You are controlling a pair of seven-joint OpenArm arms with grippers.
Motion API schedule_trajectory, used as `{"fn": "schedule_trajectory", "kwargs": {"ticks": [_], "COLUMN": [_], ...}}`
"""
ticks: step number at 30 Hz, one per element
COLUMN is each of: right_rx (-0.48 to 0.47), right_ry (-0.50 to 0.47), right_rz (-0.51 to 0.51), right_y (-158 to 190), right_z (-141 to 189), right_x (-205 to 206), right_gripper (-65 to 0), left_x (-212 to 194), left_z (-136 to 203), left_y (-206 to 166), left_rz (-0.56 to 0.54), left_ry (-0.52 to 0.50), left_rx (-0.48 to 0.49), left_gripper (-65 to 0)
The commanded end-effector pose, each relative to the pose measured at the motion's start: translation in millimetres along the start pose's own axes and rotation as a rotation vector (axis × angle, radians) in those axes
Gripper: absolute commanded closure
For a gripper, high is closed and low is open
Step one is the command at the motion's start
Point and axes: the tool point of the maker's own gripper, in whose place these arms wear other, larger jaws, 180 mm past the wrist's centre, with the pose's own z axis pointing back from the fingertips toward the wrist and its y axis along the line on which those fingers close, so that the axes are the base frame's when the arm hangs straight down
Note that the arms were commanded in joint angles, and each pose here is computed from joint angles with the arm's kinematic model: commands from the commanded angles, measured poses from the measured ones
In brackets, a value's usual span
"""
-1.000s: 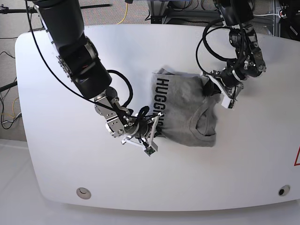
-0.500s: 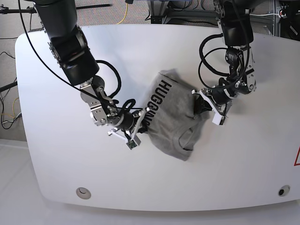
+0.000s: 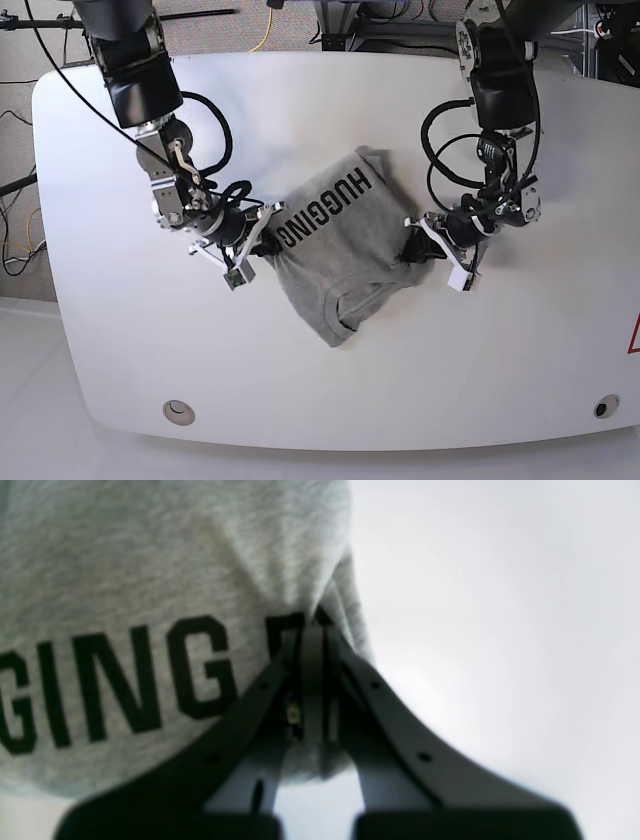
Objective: Fold the T-shirt properly
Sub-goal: 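Hold the shirt with both grippers and pull it flat into a rectangle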
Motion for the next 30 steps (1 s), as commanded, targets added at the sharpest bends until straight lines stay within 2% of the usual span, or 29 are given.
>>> {"fn": "schedule_trajectory", "kwargs": {"ticks": [1, 11, 21, 25, 30], "right_rx": [-0.004, 0.063, 0.103, 0.093, 0.017], "right_ry": [0.078, 0.068, 0.022, 0.006, -0.053], "right_rz": [0.017, 0.037, 0.074, 0.079, 0.065], "right_y": [4, 47, 72, 68, 36], "right_z": [7, 31, 49, 51, 65], "right_x": [-19, -36, -25, -18, 3], "right_gripper": [0.0, 0.0, 0.0, 0.0, 0.0], "left_x": [35, 56, 69, 70, 68], "left_z": [1, 1, -1, 0, 2], "left_y": [-2, -4, -7, -7, -4], "left_rz": [-0.029, -0.049, -0.061, -0.062, -0.062], "left_ry": [-0.076, -0.106, -0.127, -0.128, -0.122], "left_rx": [-0.012, -0.016, -0.022, -0.022, -0.016], "left_gripper": [0.0, 0.0, 0.0, 0.0, 0.0]}}
